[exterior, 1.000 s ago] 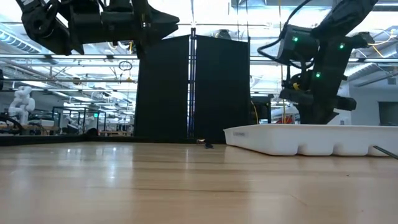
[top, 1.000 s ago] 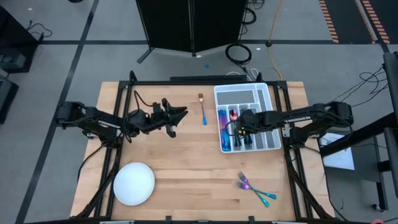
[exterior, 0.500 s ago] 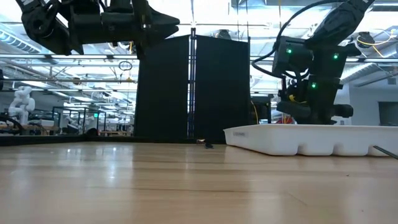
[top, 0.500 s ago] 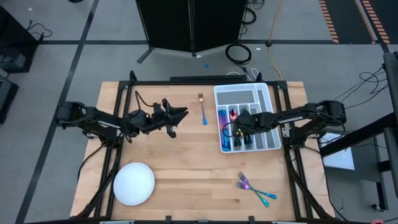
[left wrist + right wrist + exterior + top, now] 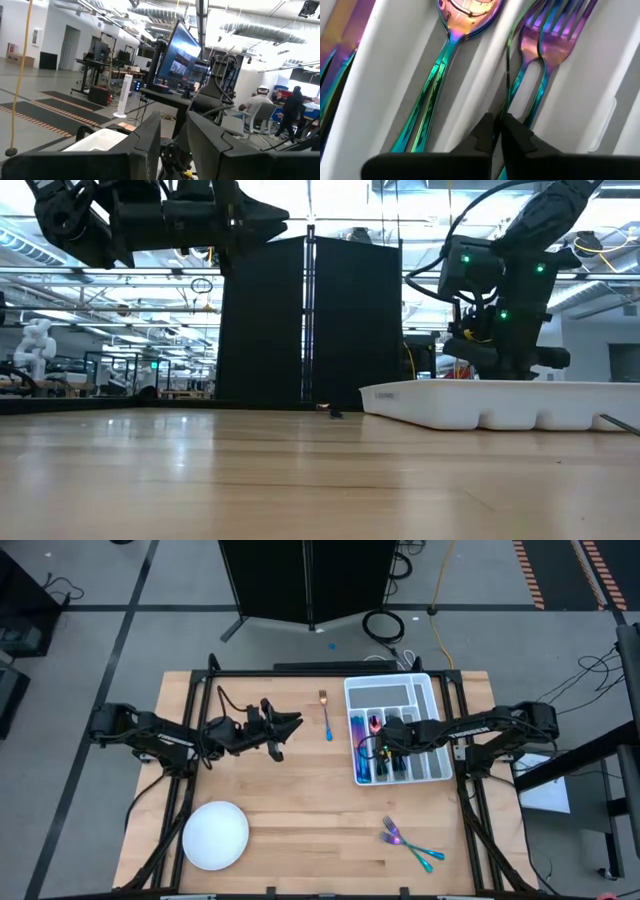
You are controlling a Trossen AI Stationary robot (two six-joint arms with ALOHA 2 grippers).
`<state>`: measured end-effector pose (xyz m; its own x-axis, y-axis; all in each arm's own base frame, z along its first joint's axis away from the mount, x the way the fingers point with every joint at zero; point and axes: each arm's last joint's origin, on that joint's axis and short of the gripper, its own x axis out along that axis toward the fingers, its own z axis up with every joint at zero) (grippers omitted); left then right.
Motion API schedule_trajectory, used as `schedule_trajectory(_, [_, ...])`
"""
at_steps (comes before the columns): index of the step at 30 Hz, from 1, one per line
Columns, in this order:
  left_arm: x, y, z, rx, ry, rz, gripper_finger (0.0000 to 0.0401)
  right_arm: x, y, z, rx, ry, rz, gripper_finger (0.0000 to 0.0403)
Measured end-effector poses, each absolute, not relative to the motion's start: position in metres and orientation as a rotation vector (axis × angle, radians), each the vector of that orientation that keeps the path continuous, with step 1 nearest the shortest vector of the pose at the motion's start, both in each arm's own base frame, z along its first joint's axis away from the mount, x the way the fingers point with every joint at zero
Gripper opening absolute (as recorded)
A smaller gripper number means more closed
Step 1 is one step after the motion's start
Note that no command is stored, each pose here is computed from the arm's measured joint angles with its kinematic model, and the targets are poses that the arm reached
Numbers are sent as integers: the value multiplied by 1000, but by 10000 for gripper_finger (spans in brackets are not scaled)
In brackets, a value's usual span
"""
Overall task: Sort silverware
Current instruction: Put the blue fork into the utensil organizer
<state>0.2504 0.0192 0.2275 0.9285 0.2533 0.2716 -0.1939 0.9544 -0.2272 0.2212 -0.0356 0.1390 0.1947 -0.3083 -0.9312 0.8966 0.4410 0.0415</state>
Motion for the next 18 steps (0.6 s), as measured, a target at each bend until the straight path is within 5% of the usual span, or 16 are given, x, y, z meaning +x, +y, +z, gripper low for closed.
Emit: schedule_trajectory(18, [251, 19, 227, -200, -302, 230, 95, 205, -36, 167, 723, 910, -1032, 1])
